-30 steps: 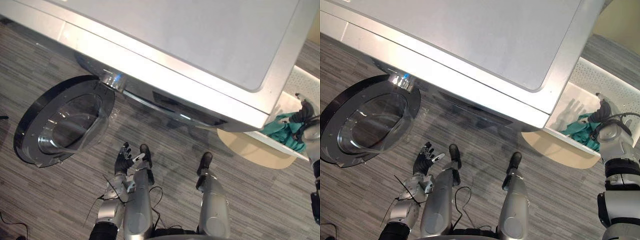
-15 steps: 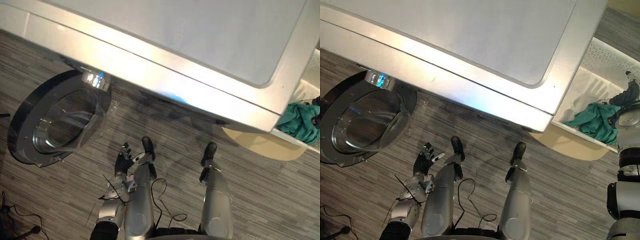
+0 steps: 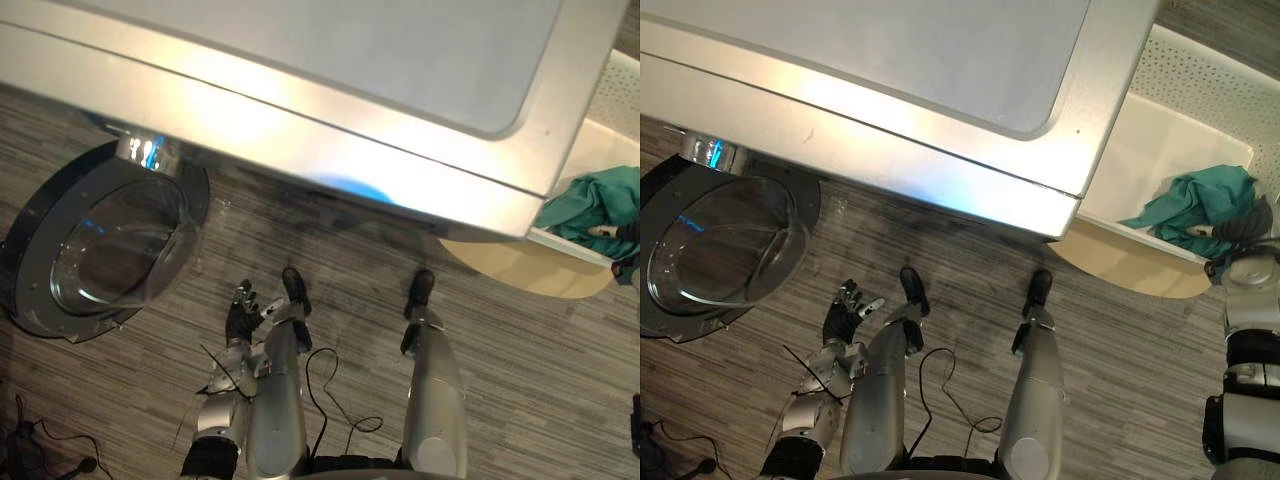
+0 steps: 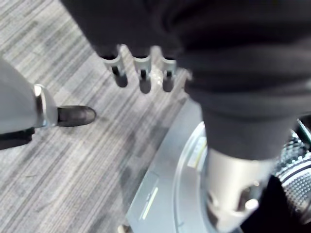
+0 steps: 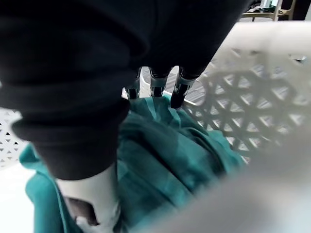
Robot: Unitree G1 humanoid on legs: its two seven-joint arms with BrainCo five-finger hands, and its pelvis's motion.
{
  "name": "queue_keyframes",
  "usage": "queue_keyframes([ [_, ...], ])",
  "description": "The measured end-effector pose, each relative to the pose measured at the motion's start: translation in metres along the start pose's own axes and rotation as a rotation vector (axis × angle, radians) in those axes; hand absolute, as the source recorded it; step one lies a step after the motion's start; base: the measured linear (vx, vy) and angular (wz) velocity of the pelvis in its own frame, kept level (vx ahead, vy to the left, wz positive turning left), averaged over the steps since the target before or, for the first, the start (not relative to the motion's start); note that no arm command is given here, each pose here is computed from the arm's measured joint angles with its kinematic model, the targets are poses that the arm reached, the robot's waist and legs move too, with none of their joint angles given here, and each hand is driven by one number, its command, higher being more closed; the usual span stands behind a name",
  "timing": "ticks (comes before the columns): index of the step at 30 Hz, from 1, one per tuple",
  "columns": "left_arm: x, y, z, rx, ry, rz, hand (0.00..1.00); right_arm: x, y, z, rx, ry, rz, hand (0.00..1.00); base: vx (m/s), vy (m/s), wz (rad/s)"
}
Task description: Pick up the laundry basket with both hands and put the clothes into the washing machine.
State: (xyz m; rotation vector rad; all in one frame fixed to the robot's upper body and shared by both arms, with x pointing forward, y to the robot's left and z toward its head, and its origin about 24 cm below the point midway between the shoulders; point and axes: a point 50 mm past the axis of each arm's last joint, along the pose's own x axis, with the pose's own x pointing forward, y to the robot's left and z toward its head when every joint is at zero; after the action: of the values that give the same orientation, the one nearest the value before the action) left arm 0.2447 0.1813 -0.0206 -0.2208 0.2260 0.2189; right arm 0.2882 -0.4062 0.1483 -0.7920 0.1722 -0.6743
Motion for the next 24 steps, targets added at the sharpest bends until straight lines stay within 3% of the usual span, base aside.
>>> queue_keyframes([
  [6,0.001,0.002,0.006,-0.011,-0.025,0.011,0.00,-0.006,0.008,-0.002,0.104,0.006,-0.013,0.00,0.00,-0.003,-0.01],
  [16,0.008,0.006,0.032,-0.062,-0.121,0.068,0.00,0.003,-0.020,0.022,0.137,-0.059,-0.113,0.00,-0.03,-0.016,0.00],
  [17,0.009,0.005,0.036,-0.075,-0.137,0.068,0.00,0.005,-0.026,0.026,0.122,-0.071,-0.123,1.00,-0.05,-0.001,0.06],
  [24,0.013,-0.004,0.050,-0.119,-0.186,0.049,0.00,0.032,-0.075,0.056,0.037,-0.041,-0.203,1.00,-0.07,-0.009,0.00],
])
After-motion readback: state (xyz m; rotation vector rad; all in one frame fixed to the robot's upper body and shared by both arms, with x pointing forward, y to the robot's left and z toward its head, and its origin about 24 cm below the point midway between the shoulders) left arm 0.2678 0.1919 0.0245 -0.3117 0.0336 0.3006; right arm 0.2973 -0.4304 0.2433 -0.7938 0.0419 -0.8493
